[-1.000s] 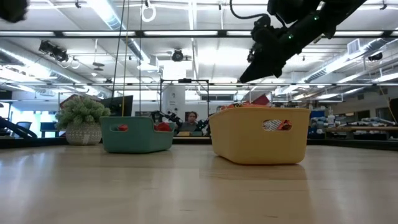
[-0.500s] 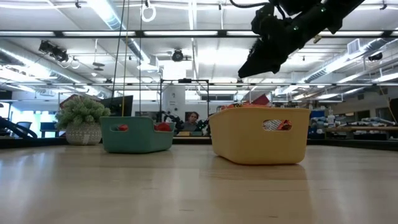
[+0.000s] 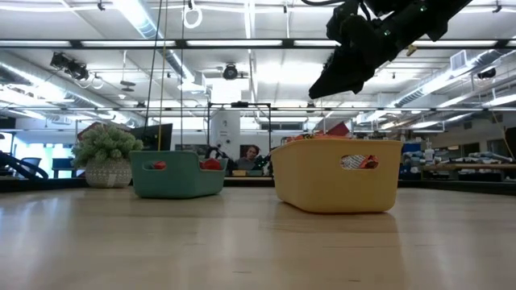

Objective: Sort candy
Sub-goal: Put the red candy into the blue bin

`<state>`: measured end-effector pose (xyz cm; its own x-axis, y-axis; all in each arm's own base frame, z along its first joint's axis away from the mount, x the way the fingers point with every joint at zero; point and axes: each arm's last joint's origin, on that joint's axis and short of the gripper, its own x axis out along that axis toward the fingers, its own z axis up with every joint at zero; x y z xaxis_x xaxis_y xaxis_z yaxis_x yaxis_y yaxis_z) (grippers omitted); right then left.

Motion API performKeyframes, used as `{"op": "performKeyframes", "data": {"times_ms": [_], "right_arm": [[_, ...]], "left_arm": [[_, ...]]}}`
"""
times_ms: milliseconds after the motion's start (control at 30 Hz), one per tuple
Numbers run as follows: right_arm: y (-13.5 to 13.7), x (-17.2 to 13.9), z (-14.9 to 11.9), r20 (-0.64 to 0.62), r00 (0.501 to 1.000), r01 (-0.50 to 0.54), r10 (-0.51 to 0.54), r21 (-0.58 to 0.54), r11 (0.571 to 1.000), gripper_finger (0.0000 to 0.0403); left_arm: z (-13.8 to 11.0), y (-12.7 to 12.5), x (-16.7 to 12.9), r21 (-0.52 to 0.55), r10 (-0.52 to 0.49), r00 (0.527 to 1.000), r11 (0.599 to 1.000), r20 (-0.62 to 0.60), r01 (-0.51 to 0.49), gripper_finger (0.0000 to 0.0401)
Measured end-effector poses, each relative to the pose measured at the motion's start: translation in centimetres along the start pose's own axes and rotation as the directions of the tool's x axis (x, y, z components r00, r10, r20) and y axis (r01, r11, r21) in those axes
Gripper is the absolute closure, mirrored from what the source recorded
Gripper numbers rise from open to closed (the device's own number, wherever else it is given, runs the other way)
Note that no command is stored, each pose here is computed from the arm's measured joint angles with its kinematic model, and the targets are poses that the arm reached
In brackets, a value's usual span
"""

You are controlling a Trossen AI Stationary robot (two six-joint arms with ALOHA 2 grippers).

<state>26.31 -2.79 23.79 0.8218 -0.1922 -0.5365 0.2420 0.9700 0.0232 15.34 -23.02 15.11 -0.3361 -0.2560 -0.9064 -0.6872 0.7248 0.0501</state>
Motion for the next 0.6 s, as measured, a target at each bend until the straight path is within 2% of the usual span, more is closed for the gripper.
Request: {"op": "performKeyframes", "data": {"times_ms": [233,367,433,567,600], "right_arm": [[0.0,0.0,0.0,-0.001,1.0,0.0,0.0,0.0,1.0,0.0336],[0.0,0.0,0.0,-0.004,1.0,0.0,0.0,-0.001,1.0,0.0335],[0.0,0.0,-0.1,-0.01,1.0,0.001,-0.001,-0.001,1.0,0.0335],[0.0,0.0,-0.2,-0.016,1.0,0.001,-0.002,-0.01,1.0,0.0343],[0.0,0.0,-0.2,-0.016,1.0,0.001,-0.002,-0.015,1.0,0.0346]], "left_arm": [[0.4,-0.4,1.3,0.062,-0.118,0.992,0.991,-0.037,0.12,0.0249],[0.5,-0.2,1.7,0.065,-0.11,0.993,0.992,-0.042,0.112,0.0261],[0.5,-0.1,1.7,0.088,-0.107,0.993,0.99,-0.041,0.11,0.0286],[0.5,0.0,1.7,0.114,-0.098,0.994,0.988,-0.038,0.101,0.0375],[0.6,0.0,1.6,0.115,-0.097,0.995,0.988,-0.03,0.1,0.0387]]}}
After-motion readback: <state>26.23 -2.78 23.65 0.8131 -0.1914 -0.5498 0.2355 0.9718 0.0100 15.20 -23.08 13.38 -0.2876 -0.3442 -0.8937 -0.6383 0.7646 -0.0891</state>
